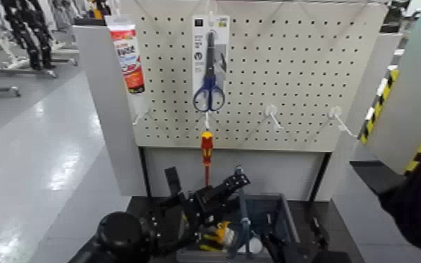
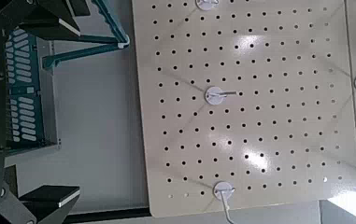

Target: Grasp the handle of the crate.

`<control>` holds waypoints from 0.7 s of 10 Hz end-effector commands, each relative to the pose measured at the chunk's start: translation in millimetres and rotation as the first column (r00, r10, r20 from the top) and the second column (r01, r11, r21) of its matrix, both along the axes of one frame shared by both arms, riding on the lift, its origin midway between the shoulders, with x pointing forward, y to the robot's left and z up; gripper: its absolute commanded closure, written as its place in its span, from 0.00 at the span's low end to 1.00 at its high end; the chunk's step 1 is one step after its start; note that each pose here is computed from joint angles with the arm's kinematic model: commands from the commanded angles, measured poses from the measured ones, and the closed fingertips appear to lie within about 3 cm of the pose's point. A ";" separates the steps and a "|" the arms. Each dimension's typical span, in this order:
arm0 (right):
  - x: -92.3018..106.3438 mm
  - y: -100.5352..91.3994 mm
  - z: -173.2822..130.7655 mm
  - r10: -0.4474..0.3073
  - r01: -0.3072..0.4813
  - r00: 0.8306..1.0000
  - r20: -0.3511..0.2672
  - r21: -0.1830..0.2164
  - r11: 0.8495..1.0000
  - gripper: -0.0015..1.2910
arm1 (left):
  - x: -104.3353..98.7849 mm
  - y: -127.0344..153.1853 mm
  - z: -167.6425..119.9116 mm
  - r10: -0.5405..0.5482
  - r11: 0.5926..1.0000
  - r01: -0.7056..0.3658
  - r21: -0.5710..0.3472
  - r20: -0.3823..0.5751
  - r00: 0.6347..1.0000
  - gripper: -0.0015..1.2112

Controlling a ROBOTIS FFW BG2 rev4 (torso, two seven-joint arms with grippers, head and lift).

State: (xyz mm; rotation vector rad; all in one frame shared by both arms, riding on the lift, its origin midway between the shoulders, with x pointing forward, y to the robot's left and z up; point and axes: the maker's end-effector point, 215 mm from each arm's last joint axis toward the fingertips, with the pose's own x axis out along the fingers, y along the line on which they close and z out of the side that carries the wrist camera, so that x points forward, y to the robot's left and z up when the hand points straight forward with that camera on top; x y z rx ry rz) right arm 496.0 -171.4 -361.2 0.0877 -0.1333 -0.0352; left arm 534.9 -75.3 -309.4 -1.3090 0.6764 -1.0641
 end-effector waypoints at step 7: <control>-0.7 -1.4 -0.6 0.000 0.000 1.000 -0.001 -0.002 1.000 0.10 | -6.9 -1.0 -9.5 0.003 0.999 -0.005 -0.043 -0.056 0.998 0.97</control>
